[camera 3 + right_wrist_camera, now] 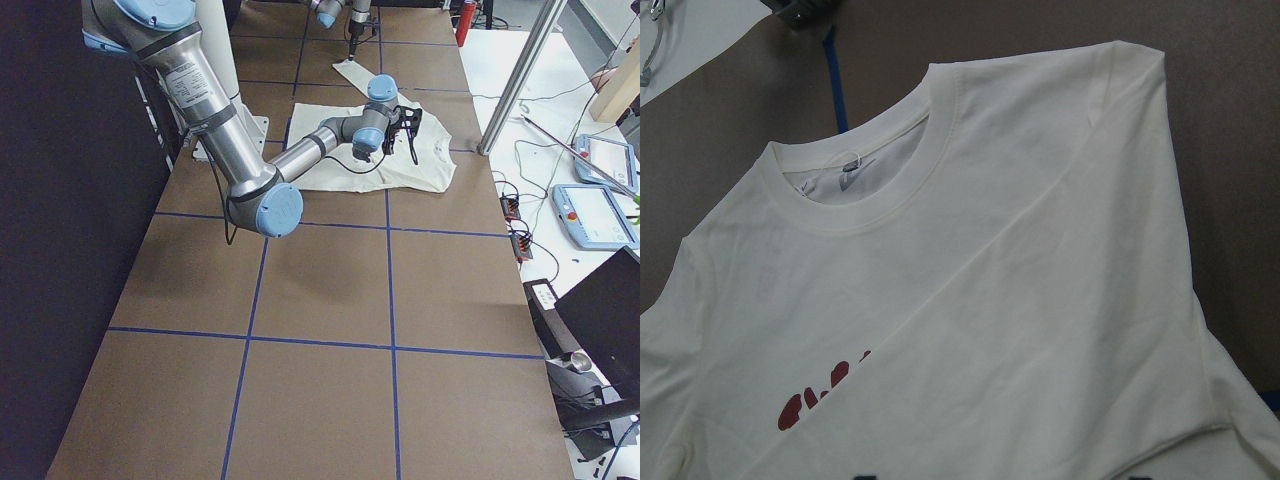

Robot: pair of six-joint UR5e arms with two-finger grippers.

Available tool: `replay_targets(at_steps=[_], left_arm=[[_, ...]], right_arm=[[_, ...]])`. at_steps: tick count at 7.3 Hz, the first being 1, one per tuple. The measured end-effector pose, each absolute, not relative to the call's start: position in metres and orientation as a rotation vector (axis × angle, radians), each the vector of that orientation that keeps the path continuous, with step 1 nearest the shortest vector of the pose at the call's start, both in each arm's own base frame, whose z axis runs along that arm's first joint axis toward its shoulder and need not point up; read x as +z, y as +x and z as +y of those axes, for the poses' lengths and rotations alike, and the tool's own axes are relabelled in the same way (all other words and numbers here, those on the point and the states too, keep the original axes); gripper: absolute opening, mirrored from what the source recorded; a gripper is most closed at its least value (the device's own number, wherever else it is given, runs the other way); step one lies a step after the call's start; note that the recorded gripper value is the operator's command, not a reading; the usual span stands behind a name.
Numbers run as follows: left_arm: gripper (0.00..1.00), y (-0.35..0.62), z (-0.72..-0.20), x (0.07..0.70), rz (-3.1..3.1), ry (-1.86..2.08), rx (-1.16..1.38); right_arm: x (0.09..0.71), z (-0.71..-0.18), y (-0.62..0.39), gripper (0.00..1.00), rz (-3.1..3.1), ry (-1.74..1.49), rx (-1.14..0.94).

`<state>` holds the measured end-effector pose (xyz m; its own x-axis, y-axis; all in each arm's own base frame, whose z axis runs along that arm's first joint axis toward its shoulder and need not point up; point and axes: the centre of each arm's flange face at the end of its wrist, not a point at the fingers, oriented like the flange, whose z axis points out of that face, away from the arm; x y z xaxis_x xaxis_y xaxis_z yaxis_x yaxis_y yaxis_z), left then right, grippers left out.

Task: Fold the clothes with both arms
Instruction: 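Release the sleeve and raise the right gripper while the left gripper grasps the other cuff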

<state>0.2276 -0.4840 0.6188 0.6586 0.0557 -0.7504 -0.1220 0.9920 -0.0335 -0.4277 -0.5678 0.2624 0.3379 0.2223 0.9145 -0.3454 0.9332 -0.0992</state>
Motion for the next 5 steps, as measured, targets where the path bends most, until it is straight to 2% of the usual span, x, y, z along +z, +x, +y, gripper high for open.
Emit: replay_targets(at_steps=[5], left_arm=[[0.60,0.2286,-0.4843,0.6188,0.845,-0.083,0.103]], right_arm=[[0.2613,-0.5659,-0.4274,0.90,-1.173,0.119,0.367]])
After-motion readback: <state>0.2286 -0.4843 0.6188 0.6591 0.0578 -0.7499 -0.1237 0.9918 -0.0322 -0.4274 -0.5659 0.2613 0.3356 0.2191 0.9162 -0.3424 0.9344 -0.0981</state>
